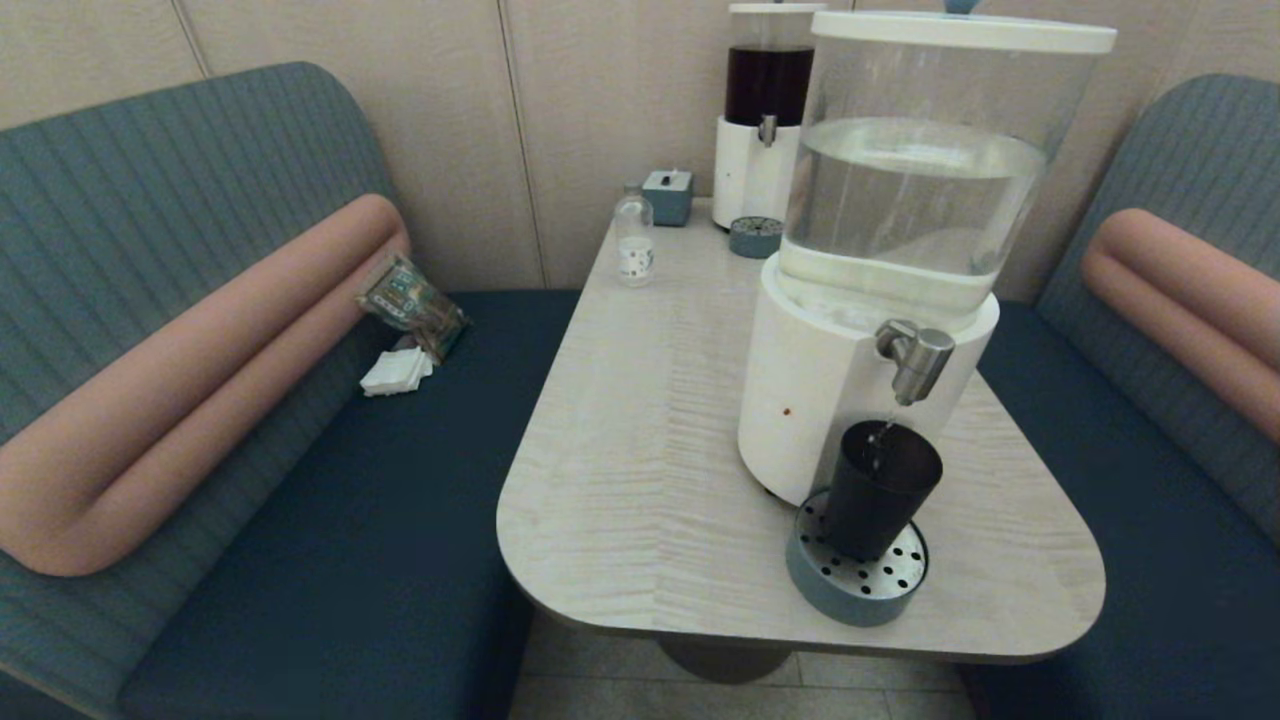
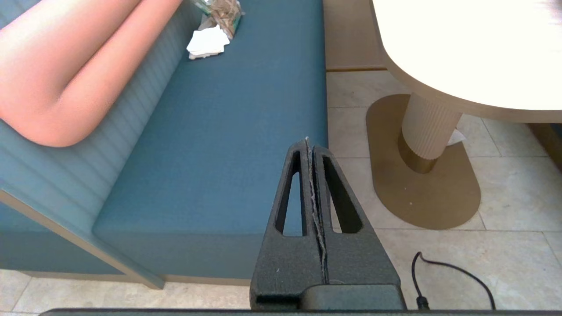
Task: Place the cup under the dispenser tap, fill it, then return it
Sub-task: Turn off the faucet
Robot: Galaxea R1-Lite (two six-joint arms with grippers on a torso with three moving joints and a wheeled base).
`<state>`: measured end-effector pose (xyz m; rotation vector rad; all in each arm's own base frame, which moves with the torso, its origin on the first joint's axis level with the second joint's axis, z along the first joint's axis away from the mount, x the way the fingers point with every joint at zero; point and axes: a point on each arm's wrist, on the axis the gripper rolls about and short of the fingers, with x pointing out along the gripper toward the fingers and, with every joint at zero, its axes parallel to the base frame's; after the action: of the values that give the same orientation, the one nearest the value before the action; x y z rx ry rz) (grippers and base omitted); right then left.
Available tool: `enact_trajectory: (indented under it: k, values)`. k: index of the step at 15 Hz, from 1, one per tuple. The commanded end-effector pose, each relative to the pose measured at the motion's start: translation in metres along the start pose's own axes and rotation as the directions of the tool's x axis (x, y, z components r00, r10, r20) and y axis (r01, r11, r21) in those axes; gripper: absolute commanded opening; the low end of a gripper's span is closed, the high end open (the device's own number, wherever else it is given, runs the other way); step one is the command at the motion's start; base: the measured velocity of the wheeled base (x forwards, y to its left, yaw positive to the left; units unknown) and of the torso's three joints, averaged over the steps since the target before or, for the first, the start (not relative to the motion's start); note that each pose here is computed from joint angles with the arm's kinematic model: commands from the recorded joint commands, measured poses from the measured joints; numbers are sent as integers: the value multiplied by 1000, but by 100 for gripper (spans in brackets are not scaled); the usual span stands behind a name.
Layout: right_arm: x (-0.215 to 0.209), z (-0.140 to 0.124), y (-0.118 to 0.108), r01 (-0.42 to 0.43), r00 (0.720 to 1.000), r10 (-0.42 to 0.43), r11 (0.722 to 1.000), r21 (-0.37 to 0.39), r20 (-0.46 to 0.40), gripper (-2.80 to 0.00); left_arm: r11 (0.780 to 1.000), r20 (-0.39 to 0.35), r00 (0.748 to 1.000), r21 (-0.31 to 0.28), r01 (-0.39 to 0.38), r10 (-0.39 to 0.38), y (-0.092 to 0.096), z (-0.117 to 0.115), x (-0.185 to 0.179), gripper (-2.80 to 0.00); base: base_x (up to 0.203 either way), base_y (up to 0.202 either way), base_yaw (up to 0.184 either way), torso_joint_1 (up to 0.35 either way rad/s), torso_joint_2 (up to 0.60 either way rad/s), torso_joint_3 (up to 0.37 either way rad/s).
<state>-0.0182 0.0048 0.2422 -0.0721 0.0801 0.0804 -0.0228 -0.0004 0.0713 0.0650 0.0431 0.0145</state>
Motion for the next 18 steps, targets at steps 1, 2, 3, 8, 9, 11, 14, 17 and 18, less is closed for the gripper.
enact_trajectory:
  k: [1, 2, 3, 8, 9, 11, 14, 17, 18]
  values:
    - [-24, -20, 5, 26, 994, -24, 999, -17, 110, -280, 1000, -2, 1000, 1, 0, 0, 0, 0, 0, -280, 0, 0, 0, 0, 0, 0]
    - [-24, -27, 5, 57, 990, -54, 998, -16, 128, -280, 1000, -2, 1000, 1, -1, 1, 0, 0, 0, -280, 0, 0, 0, 0, 0, 0]
    - [-22, -27, 4, 95, 981, -93, 995, -7, 168, -280, 1000, -2, 1000, 1, 1, -1, 0, 0, 0, -280, 0, 0, 0, 0, 0, 0]
    - [4, -55, 1, 144, 966, -144, 989, 16, 216, -280, 1000, -2, 1000, 1, -1, 1, 0, 0, 0, -280, 0, 0, 0, 0, 0, 0]
    - [5, -58, 2, 134, 969, -135, 991, 18, 209, -280, 1000, -2, 1000, 1, 0, 0, 0, 0, 0, -280, 0, 0, 0, 0, 0, 0]
    - [3, -58, 2, 87, 976, -89, 996, 22, 199, -280, 1000, -2, 1000, 1, -1, 1, 0, 0, 0, -280, 0, 0, 0, 0, 0, 0]
    - [-1, -70, 3, 70, 983, -73, 997, 27, 167, -280, 1000, -2, 1000, 1, -1, 1, 0, 0, 0, -280, 0, 0, 0, 0, 0, 0]
    - [-9, -90, 4, 82, 975, -81, 997, 3, 209, -280, 1000, -2, 1000, 1, -1, 1, 0, 0, 0, -280, 0, 0, 0, 0, 0, 0]
    - [-14, -97, 4, 92, 966, -86, 996, -13, 244, -280, 1000, -2, 1000, 1, 1, -1, 0, 0, 0, -280, 0, 0, 0, 0, 0, 0]
